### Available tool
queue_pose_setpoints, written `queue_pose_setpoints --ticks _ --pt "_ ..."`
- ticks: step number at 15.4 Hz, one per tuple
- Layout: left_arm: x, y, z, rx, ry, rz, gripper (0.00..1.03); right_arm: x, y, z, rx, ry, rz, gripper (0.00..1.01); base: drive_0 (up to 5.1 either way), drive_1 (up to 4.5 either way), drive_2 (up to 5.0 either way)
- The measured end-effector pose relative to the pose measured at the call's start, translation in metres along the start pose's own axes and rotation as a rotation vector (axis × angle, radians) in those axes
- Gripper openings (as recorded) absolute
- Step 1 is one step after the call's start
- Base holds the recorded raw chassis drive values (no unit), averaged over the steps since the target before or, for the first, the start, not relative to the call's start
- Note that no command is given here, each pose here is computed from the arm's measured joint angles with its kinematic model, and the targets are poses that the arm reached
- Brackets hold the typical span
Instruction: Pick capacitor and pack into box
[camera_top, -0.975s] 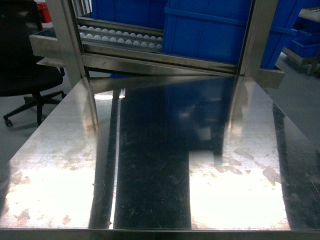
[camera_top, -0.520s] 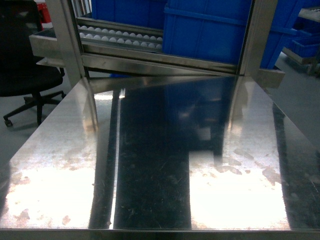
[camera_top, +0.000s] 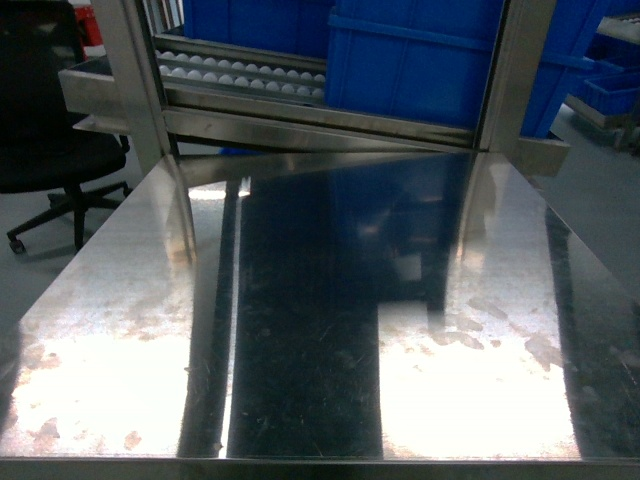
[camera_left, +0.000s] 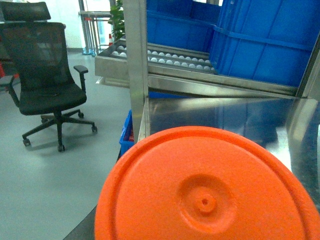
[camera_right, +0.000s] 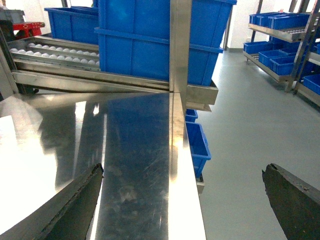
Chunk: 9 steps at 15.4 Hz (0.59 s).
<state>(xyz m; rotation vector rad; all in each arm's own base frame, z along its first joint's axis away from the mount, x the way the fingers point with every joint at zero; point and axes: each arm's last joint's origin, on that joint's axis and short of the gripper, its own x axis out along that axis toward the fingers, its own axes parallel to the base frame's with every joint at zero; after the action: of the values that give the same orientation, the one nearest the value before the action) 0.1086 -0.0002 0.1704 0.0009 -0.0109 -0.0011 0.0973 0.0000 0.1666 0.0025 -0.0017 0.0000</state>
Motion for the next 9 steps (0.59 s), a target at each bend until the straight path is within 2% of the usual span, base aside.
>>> queue_pose_setpoints --ticks 1,2,3,4,9 --pt "-0.0014 0.0 -0.0008 0.0 0.006 0.0 0.43 0.0 0.0 0.0 0.0 0.0 0.0 0.98 0.0 0.0 0.0" --pt "-0.0085 -0.0001 -0.0069 0.0 0.057 -0.003 0.43 0.0 0.0 0.0 0.0 0.0 0.0 0.98 0.0 0.0 0.0" --pt "-0.0113 0.0 -0.0005 0.0 -0.012 -0.002 0.43 0.0 0.0 0.0 0.0 0.0 0.0 0.98 0.0 0.0 0.0" --pt "-0.0112 -0.0001 -0.0039 0.0 0.018 -0.002 0.43 0.0 0.0 0.0001 0.0 -0.001 -0.001 0.98 0.0 0.0 0.0" --pt "-0.0112 0.0 -0.0033 0.0 0.012 0.0 0.43 0.0 0.0 0.0 0.0 0.0 0.0 0.98 0.0 0.0 0.0"
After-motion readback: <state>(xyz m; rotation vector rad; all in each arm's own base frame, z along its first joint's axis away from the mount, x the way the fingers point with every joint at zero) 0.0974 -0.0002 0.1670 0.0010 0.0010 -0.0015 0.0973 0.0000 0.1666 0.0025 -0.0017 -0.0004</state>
